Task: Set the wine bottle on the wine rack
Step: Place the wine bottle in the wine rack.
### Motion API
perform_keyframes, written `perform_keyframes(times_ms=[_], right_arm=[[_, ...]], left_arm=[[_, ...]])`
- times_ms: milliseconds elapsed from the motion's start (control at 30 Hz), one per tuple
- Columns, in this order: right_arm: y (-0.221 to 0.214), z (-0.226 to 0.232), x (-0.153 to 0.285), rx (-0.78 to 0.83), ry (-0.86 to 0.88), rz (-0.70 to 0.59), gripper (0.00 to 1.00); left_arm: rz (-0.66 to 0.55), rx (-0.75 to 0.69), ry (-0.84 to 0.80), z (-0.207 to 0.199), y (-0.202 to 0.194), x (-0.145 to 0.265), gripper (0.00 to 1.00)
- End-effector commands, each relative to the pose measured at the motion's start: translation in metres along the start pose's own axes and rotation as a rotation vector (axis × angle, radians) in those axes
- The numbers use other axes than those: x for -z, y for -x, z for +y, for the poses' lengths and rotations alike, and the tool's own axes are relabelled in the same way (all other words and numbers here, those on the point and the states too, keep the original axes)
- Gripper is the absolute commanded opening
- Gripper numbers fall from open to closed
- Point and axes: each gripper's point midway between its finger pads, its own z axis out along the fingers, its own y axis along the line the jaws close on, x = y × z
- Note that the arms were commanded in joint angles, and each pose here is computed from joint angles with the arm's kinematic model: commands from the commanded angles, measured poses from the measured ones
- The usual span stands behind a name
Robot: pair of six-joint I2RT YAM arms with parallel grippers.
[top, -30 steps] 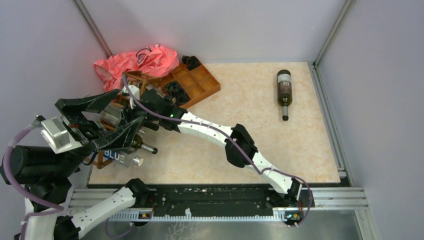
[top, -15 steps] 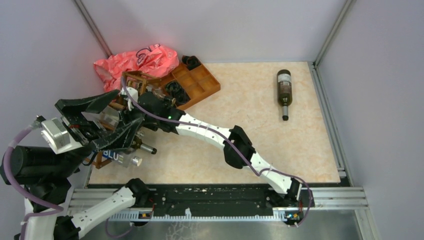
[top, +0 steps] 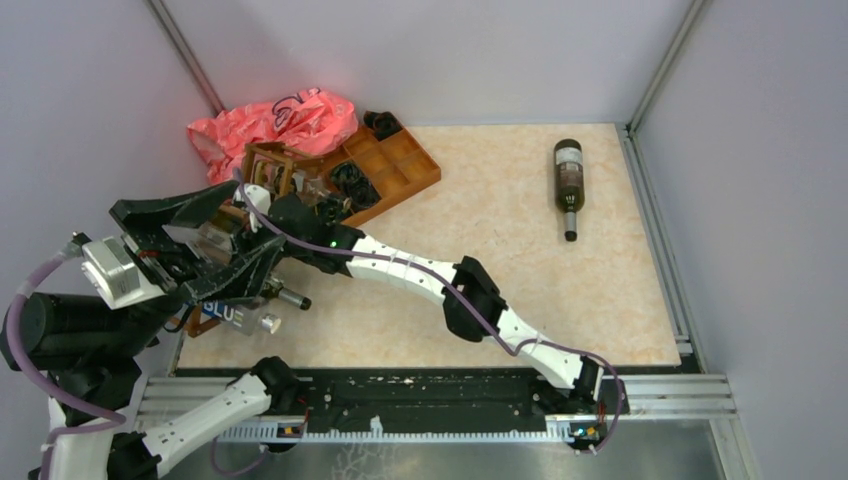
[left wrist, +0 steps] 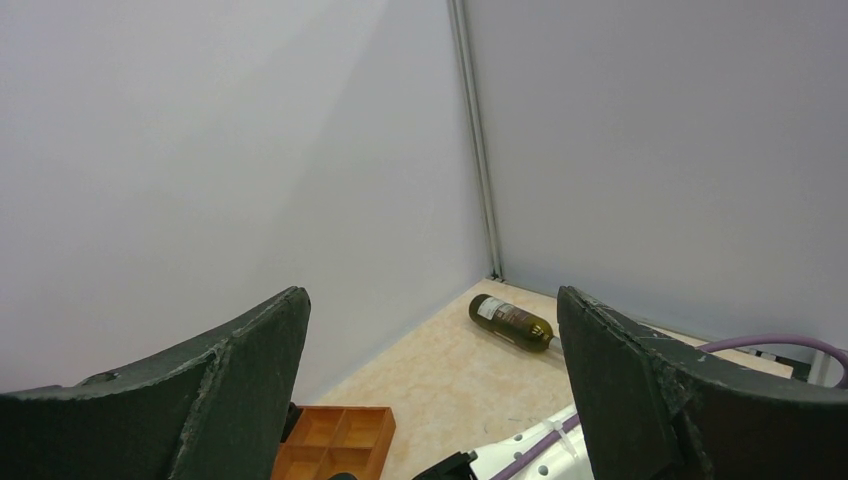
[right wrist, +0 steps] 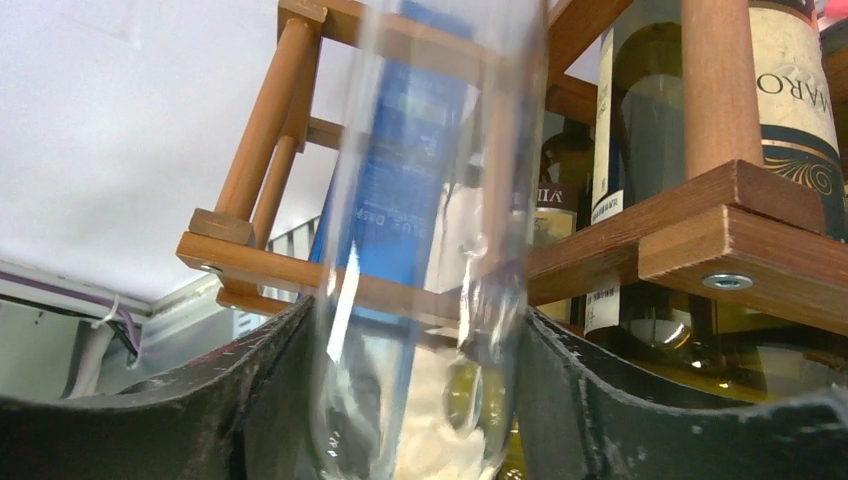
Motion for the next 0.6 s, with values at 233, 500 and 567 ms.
perform_keyframes(times_ms=[233, 500, 567], right_arm=[[0.061, 0.021, 0.011, 0.077, 0.012, -0.166, 0.79], [0.078, 0.028, 0.031, 0.118, -0.005, -0.178, 0.96], [0.085, 0.03, 0.038, 0.125, -0.006, -0.186, 0.97]], left_arm=[[-0.02, -0.007, 0.01, 0.002, 0.006, 0.005, 0.99], [-0.025, 0.006, 0.002, 0.0, 0.008, 0.007, 0.99], [-0.027, 0.008, -0.001, -0.001, 0.009, 0.007, 0.99]])
